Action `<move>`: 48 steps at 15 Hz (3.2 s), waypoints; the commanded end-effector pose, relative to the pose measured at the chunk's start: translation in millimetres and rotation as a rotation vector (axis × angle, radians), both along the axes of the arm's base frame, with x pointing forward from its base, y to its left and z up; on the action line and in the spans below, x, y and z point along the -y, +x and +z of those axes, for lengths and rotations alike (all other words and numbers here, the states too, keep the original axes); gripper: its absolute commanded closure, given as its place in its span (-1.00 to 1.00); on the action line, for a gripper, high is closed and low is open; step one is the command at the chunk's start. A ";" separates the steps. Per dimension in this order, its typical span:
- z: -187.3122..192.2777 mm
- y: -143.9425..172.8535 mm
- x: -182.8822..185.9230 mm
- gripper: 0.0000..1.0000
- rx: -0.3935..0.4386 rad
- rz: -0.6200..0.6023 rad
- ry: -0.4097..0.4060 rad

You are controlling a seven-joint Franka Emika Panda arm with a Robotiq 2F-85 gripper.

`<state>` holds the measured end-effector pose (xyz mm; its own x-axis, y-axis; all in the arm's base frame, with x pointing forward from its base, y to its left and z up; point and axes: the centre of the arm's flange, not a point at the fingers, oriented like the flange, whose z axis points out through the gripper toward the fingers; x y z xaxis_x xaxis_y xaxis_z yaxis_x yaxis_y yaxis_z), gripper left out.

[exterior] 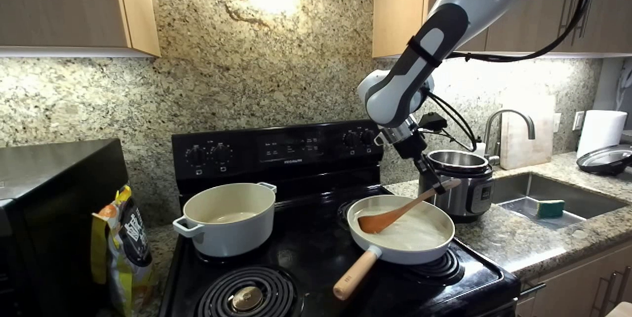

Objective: Use the wooden spoon to stir the water in the white pan

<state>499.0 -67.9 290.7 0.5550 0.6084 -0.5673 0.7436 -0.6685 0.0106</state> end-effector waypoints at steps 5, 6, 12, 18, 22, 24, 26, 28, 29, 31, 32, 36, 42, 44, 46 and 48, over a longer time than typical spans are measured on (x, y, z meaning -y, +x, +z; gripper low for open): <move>-18.8 -65.3 5.1 0.85 -0.142 0.054 -0.024; -19.3 -73.4 9.1 0.85 -0.153 0.041 -0.027; -2.8 -103.0 46.6 0.85 -0.178 -0.087 -0.048; 15.3 -96.6 84.7 0.85 -0.173 -0.261 -0.089; 28.4 -81.2 102.1 0.85 -0.114 -0.334 -0.088; 37.4 -72.9 108.5 0.85 -0.074 -0.369 -0.099; 45.9 -62.2 110.9 0.85 -0.046 -0.366 -0.107; 51.7 -49.1 107.7 0.85 -0.028 -0.351 -0.111; 53.6 -42.9 105.3 0.85 -0.019 -0.343 -0.114; 53.7 -28.8 96.8 0.85 -0.017 -0.317 -0.127; 52.7 -21.9 92.1 0.85 -0.018 -0.302 -0.129; 40.3 2.2 74.0 0.85 -0.040 -0.250 -0.140; 16.5 24.2 42.6 0.85 -0.084 -0.137 -0.126; 11.5 22.2 25.7 0.85 -0.094 -0.082 -0.122; 7.0 20.5 7.6 0.85 -0.114 -0.025 -0.121; 3.1 18.6 -7.1 0.85 -0.132 0.024 -0.117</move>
